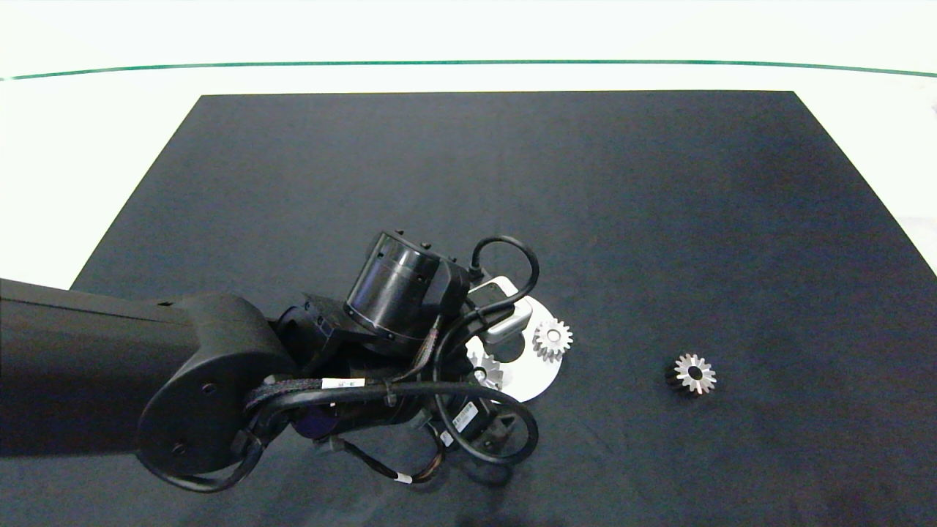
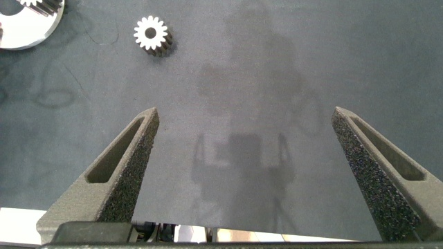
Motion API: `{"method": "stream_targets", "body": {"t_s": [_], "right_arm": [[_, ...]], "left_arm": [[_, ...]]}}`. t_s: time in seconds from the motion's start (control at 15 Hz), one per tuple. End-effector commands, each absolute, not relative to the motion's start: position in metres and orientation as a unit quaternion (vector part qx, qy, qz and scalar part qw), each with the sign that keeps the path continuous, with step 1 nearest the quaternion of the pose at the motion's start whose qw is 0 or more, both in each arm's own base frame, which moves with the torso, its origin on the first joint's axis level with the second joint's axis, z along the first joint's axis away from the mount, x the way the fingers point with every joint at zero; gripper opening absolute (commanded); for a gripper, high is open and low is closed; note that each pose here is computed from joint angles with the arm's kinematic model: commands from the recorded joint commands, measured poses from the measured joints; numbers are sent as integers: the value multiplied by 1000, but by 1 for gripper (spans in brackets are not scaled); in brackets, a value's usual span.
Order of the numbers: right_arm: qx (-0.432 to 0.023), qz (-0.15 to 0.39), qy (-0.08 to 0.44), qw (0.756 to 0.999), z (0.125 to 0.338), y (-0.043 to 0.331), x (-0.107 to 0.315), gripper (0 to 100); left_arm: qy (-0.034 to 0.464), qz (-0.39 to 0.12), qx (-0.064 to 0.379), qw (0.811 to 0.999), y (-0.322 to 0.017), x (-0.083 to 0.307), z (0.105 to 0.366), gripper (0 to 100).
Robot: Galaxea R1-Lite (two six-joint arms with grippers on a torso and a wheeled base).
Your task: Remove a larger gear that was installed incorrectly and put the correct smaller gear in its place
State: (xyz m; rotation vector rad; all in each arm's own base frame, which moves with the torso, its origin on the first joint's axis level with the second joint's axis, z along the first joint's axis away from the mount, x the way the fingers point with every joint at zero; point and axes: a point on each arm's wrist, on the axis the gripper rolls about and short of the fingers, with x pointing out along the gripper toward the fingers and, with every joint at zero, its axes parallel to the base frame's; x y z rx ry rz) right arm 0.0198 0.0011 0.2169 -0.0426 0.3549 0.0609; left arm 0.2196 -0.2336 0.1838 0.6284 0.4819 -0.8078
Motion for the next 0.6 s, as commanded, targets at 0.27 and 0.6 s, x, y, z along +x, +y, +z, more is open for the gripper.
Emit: {"method": "stream_targets", "body": {"t_s": [0.27, 0.6], "right_arm": [[-21, 30, 172, 984, 217, 1, 17, 100], [-21, 30, 173, 984, 217, 1, 18, 100]], "left_arm": [[229, -381, 299, 844, -234, 221, 183, 89], [230, -380, 301, 844, -234, 220, 182, 78]]}}
